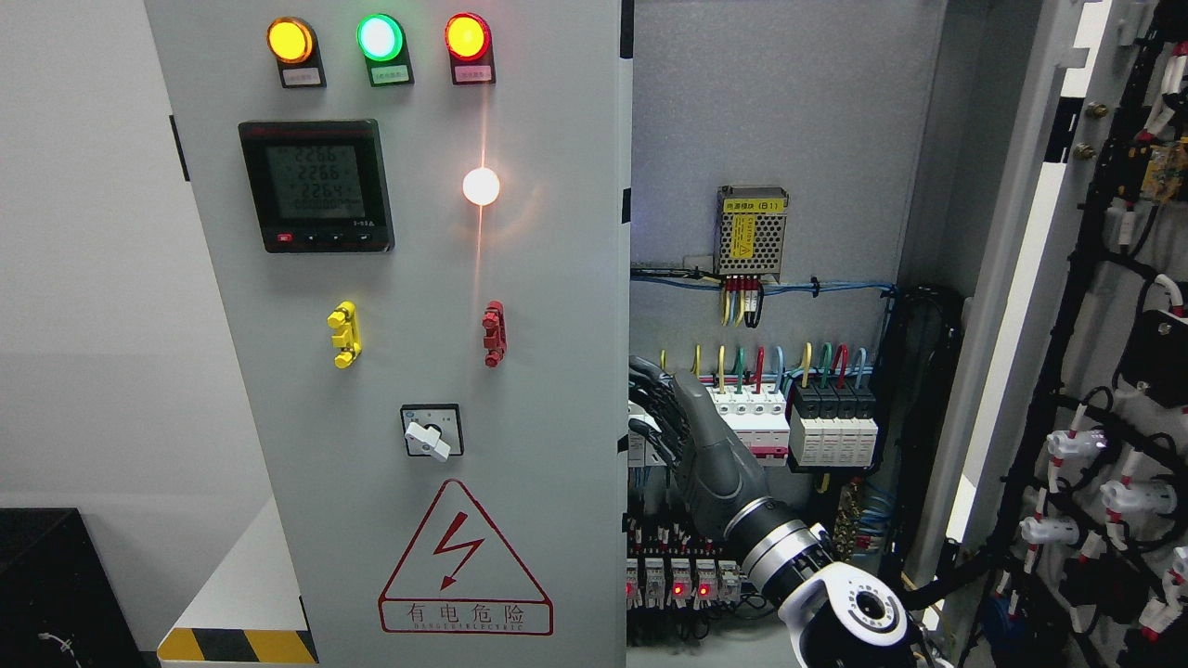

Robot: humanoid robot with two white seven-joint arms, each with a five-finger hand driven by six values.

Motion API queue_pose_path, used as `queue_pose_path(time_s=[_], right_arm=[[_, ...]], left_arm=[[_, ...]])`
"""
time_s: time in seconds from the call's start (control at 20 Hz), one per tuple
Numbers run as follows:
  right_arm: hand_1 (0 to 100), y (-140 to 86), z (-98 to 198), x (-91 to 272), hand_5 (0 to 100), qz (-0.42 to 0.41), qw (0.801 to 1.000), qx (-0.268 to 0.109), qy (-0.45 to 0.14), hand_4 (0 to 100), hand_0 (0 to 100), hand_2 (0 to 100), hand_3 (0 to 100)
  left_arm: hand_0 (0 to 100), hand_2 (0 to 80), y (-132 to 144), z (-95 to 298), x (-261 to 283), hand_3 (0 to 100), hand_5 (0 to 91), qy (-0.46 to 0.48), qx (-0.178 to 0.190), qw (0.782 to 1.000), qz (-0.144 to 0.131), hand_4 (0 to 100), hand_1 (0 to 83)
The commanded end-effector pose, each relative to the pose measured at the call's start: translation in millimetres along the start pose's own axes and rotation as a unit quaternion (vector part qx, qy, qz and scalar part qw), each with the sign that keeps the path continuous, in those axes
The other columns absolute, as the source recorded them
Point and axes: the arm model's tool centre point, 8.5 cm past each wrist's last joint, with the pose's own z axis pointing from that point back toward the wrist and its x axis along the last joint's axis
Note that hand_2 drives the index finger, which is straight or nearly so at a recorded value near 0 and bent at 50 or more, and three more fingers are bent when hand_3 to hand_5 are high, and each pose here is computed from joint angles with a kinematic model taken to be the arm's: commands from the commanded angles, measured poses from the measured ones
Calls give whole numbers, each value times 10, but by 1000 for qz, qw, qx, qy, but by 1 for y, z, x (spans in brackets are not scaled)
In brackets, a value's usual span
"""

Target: Open door with both hands

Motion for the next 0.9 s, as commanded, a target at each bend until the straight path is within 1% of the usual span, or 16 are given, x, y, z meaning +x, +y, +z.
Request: queue_pose_path(time_s=[0.0,0.25,0.35,0.45,0.5,0.85], right_arm=[[0,-17,-4,-7,0,-13,1000,-5,17,0,191,0,0],[0,-20,-3,-3,0,-24,1000,0,13,0,191,0,0],[0,-17,-4,-1,0,-24,1000,16,10,0,191,0,0],[0,-13,-5,1,0,-22,999,42,9,0,191,0,0],[0,-13,-6,3,0,-22,999,45,7,0,191,0,0],[0,-18,-10,4,0,-18,999,44,12,0,191,0,0]], left_arm=[[0,0,3,1,-12,0,0,8,2,1000,-1,0,0],[0,0,3,1,-14,0,0,10,2,1000,-1,0,0],[0,0,5,0,-14,0,0,10,4,1000,-1,0,0],[0,0,5,1,-15,0,0,11,4,1000,-1,0,0],[0,0,5,1,-15,0,0,11,4,1000,-1,0,0],[0,0,15,0,-17,0,0,13,11,1000,-2,0,0]])
